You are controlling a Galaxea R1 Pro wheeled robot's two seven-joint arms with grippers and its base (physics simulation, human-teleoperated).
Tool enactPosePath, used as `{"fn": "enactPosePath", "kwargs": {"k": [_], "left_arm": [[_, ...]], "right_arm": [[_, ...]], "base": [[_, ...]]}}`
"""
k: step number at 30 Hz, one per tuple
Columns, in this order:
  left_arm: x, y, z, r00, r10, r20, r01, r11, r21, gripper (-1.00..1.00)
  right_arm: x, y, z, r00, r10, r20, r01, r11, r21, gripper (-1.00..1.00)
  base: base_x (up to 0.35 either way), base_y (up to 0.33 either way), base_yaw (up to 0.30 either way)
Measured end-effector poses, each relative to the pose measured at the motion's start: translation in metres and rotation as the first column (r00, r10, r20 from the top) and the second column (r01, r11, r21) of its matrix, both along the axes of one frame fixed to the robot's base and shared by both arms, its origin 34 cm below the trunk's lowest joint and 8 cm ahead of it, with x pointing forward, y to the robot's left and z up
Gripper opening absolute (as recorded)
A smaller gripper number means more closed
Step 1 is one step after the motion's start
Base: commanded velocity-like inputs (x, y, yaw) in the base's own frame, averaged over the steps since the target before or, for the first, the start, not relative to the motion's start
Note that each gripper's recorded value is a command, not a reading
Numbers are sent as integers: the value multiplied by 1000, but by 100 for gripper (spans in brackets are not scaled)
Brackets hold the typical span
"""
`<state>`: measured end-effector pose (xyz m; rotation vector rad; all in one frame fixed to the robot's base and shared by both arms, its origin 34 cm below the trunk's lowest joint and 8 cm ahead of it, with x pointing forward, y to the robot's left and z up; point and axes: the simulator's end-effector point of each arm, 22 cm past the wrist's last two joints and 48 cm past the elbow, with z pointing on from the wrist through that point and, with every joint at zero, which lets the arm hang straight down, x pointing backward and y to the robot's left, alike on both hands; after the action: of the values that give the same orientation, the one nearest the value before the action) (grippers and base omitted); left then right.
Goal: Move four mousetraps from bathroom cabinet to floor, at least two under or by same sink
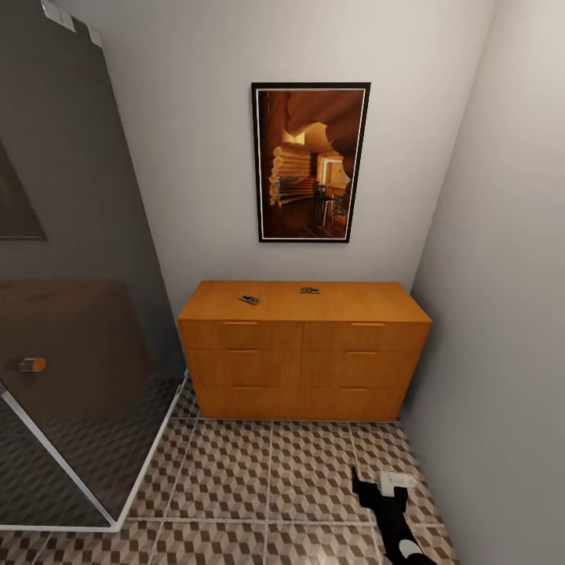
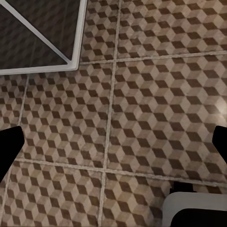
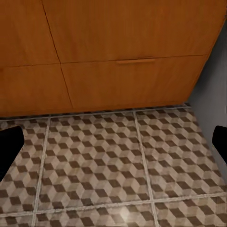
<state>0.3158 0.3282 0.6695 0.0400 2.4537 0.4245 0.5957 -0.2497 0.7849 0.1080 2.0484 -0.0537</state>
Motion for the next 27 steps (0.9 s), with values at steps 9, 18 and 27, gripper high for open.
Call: {"fn": "enactPosePath", "kwargs": {"k": [9,18,27], "left_arm": [[0,1,0,1000,0,0,0,1000,1,100],[0,1,0,1000,0,-1,0,1000,1,100],[0,0,0,1000,0,-1,0,1000,0,100]], "right_arm": [[44,4,37,999,-49,8,49,999,3,100],[80,5,86,998,-58,36,59,998,-31,100],[107,16,145,997,-19,72,27,994,-103,100]], "base": [[0,0,0],[0,0,0],[0,0,0]]}}
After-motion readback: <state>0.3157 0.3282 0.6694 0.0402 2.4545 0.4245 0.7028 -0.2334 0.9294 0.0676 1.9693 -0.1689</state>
